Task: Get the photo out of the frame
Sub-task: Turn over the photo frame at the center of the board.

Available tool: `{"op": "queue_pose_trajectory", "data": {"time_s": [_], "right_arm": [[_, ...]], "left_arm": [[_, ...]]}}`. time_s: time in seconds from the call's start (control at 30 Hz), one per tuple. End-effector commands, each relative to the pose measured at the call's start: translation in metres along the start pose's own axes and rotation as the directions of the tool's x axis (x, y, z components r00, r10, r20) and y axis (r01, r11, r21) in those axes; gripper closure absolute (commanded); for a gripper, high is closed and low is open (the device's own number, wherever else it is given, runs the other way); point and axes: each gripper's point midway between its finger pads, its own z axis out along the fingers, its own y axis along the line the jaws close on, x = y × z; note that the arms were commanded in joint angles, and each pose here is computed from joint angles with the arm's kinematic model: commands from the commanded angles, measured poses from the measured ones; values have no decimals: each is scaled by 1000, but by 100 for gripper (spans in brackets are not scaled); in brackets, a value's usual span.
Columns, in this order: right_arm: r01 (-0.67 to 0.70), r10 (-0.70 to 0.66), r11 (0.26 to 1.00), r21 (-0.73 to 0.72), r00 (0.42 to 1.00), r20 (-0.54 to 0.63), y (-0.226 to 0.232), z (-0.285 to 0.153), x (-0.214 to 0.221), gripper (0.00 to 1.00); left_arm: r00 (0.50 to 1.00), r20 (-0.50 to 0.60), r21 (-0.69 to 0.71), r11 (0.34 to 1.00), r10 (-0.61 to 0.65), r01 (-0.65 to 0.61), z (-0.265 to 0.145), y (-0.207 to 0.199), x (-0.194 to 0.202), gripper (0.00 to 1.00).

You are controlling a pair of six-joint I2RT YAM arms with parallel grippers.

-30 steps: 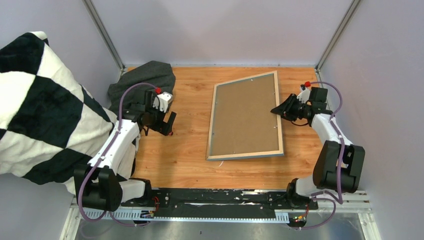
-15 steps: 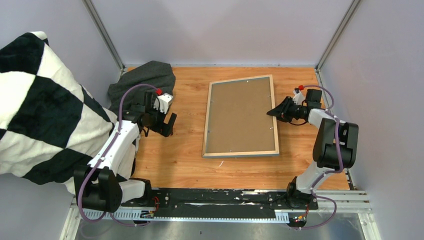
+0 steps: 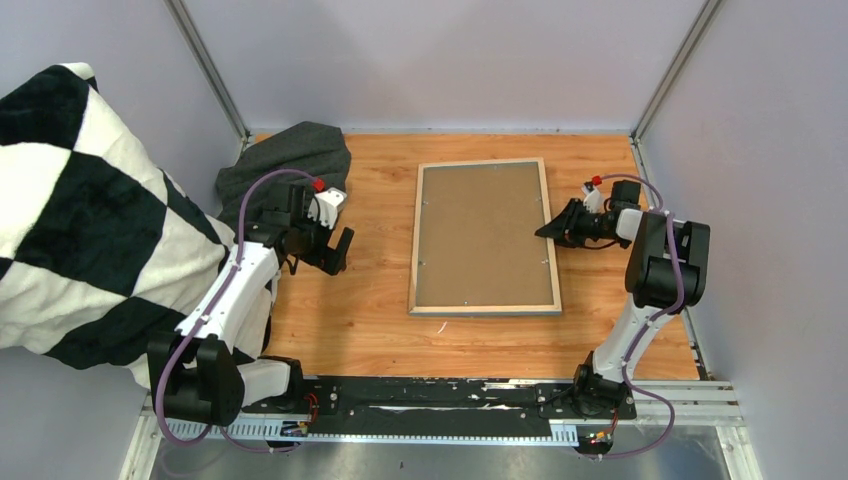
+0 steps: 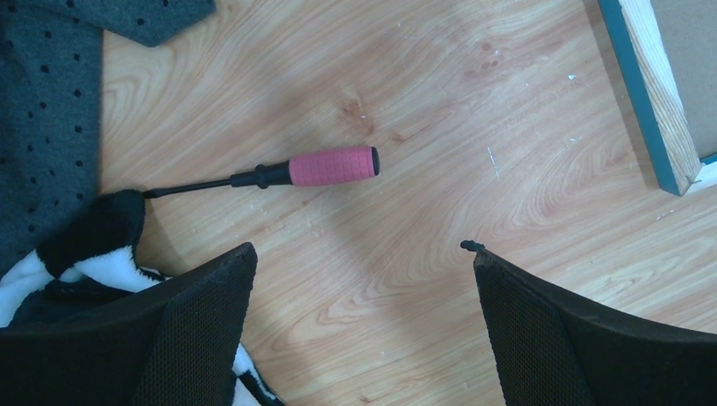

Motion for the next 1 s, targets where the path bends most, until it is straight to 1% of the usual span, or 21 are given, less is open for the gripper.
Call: {"op": "queue_pose_trajectory", "data": {"time_s": [0.0, 0.17, 0.4, 0.67, 0.77, 0.83, 0.93, 0.97], "right_arm": [[11, -8, 996, 90, 1000, -29, -26, -3, 5, 76], [14, -11, 993, 117, 1000, -27, -28, -6, 2, 60], [5, 1, 978, 208, 1000, -27, -39, -12, 0, 51], [42, -46, 947, 317, 999, 4, -37, -31, -12, 42], [88, -108, 924, 372, 994, 33, -27, -47, -23, 39], [178, -208, 897, 405, 978, 29, -10, -60, -31, 36], [307, -348, 819, 486, 938, -6, 17, -77, -34, 31], [368, -410, 786, 497, 911, -26, 29, -82, -34, 30]], "left_arm": [[1000, 22, -7, 1000, 11, -11, -3, 1, -1, 0], [1000, 20, -10, 1000, 12, -11, -3, 1, -1, 0], [1000, 23, -9, 1000, 15, -15, -3, 1, -1, 0], [997, 58, -8, 998, 57, -56, -10, 0, -7, 0], [993, 77, -15, 996, 90, -89, -15, 1, -11, 0], [989, 85, -24, 993, 121, -119, -17, 2, -12, 0], [977, 79, -64, 979, 200, -196, -21, 10, -12, 0], [971, 66, -83, 971, 230, -225, -22, 14, -10, 0]]}}
